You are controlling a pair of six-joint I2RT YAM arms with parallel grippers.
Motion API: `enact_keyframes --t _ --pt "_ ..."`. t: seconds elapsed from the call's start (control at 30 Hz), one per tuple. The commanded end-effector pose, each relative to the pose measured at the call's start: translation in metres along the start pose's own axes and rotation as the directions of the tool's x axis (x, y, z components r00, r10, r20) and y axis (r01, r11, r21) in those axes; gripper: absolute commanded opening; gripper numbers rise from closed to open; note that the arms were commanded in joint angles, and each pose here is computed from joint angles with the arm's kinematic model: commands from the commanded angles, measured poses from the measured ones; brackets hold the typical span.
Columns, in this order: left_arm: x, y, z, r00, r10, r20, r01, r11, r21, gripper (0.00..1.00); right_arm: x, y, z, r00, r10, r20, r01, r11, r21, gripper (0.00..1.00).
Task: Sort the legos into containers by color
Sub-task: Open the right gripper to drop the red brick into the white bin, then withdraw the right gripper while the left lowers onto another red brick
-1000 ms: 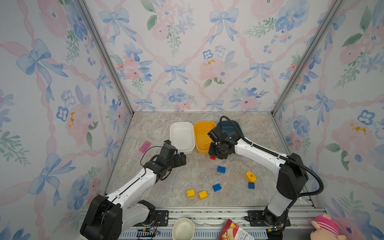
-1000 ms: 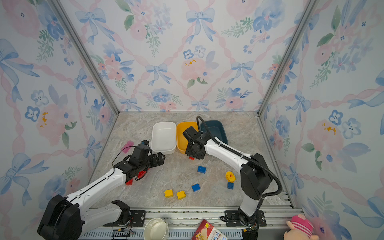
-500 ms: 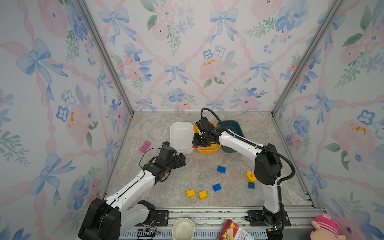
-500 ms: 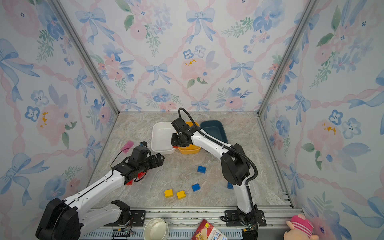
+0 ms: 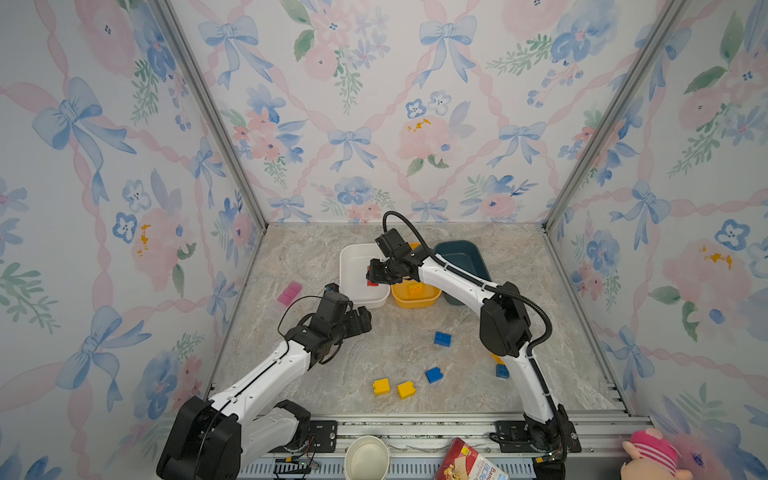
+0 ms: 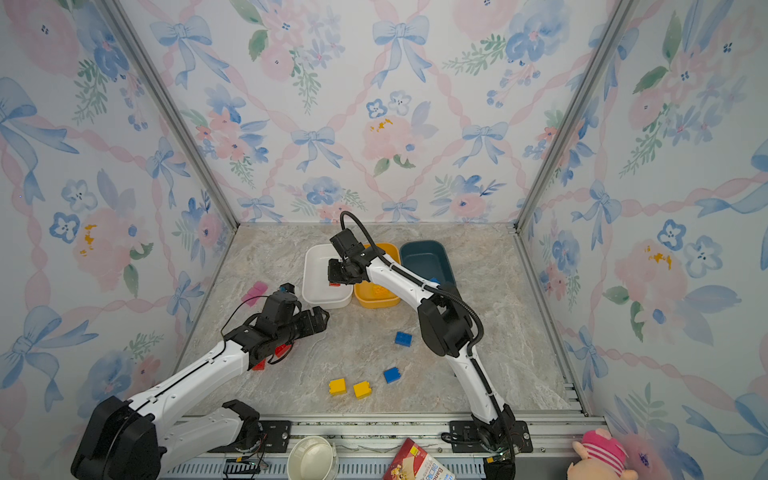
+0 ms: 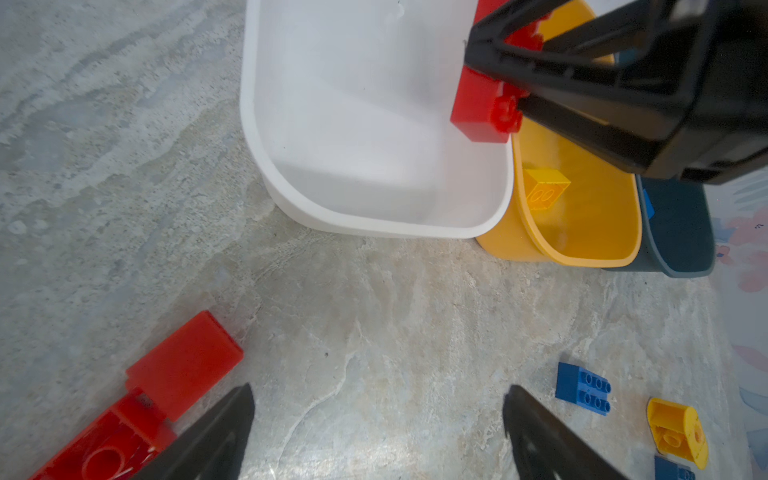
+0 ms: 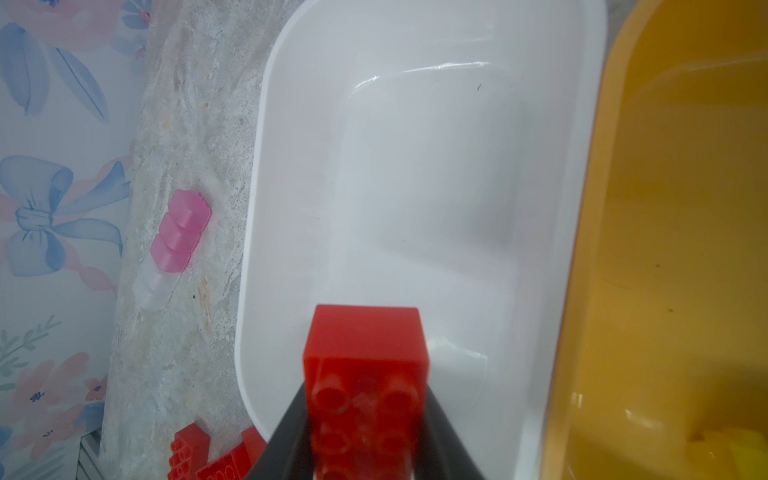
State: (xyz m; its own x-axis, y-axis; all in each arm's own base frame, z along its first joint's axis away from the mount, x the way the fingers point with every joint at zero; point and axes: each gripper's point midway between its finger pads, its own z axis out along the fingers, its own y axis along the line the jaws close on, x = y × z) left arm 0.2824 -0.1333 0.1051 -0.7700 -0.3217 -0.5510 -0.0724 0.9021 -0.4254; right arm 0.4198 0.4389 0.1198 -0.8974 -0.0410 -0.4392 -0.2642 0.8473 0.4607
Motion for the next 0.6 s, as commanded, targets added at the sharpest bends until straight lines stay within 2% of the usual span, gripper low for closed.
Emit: enact_keyframes --t 0.0,0.07,0.2,0.57 --pt "-0.003 0.0 -0.004 1.0 -0.02 0.004 0.02 1.0 0.001 0.96 0.01 0.005 0.007 0.998 -0.046 -0.045 0.046 0.999 -0.007 0.47" --pt "-0.002 0.002 -0.004 1.0 -0.023 0.0 0.023 1.0 -0.01 0.96 0.009 0.007 0.006 0.998 -0.055 -0.044 0.055 0.998 -0.013 0.55" --pt "-0.003 0.004 -0.004 1.0 -0.028 -0.001 0.028 0.999 -0.032 0.96 0.007 0.011 0.002 0.997 -0.068 -0.042 0.067 0.997 -0.025 0.63" --pt "-0.004 0.02 -0.003 0.999 -0.019 -0.027 0.015 0.989 -0.146 0.96 -0.002 0.025 -0.031 0.995 -0.104 -0.009 0.104 0.993 -0.057 0.66"
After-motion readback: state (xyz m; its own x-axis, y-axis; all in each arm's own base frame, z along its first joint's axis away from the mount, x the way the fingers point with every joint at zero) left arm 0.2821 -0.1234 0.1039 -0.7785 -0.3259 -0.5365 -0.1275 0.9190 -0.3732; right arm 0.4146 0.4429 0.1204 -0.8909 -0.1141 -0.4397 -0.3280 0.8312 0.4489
